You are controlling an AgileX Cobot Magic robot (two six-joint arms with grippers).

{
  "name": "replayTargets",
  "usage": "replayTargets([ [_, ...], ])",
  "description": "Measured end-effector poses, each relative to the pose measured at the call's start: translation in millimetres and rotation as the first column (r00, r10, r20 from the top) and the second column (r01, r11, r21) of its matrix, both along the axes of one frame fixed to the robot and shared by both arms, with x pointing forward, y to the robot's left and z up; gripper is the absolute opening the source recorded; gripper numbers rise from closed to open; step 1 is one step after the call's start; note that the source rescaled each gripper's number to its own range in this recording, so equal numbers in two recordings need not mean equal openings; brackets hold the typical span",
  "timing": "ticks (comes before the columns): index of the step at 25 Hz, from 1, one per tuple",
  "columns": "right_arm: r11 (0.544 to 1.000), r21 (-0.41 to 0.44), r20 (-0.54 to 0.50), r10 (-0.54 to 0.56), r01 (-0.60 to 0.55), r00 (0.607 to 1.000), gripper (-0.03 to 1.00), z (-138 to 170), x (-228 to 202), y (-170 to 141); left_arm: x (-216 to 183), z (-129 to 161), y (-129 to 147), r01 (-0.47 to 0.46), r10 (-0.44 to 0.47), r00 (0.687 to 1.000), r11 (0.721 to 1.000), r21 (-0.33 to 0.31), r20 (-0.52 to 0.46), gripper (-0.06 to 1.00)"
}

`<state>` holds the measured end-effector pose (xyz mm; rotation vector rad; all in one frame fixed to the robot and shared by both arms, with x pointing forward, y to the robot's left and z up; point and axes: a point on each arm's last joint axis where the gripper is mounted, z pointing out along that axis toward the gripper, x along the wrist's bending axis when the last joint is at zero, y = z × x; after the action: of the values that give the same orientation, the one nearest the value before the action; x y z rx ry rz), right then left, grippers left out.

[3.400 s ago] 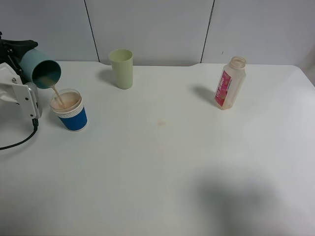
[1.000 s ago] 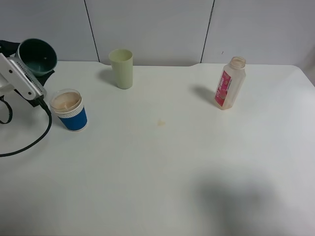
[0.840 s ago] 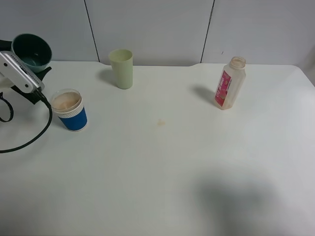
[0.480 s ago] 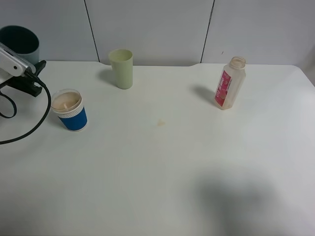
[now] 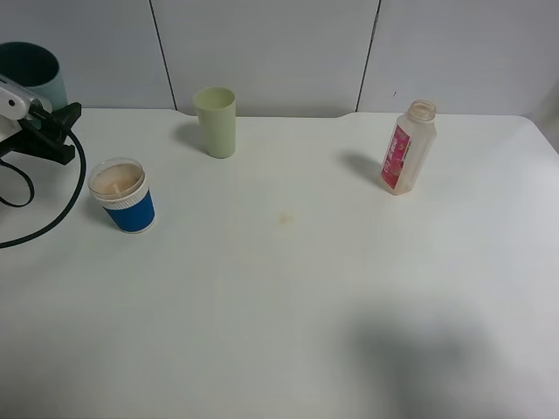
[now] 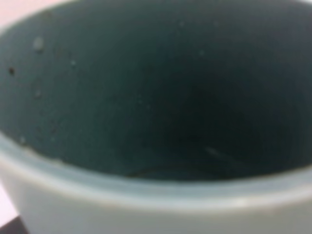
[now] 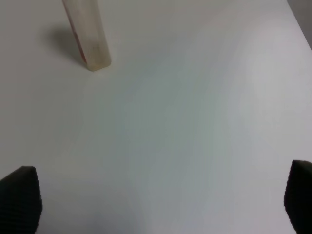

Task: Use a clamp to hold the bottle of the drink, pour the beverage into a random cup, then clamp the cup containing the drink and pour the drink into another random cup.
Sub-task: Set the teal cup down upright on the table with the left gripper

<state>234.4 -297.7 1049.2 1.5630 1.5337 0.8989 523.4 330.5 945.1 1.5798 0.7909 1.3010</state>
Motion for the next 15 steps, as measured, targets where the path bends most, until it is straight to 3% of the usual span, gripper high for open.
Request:
replayTargets([
  [8, 1.0, 0.0, 0.0, 0.0, 0.0, 1.0, 1.0, 0.0, 0.0, 0.0, 0.0, 0.0, -0.1, 0.0, 0.0, 1.0, 1.0, -0.03, -0.008, 0.01],
  [15, 1.0, 0.0, 0.0, 0.0, 0.0, 1.0, 1.0, 0.0, 0.0, 0.0, 0.0, -0.1, -0.1, -0.006, 0.001, 0.999, 0.989, -0.146, -0.039, 0.01],
])
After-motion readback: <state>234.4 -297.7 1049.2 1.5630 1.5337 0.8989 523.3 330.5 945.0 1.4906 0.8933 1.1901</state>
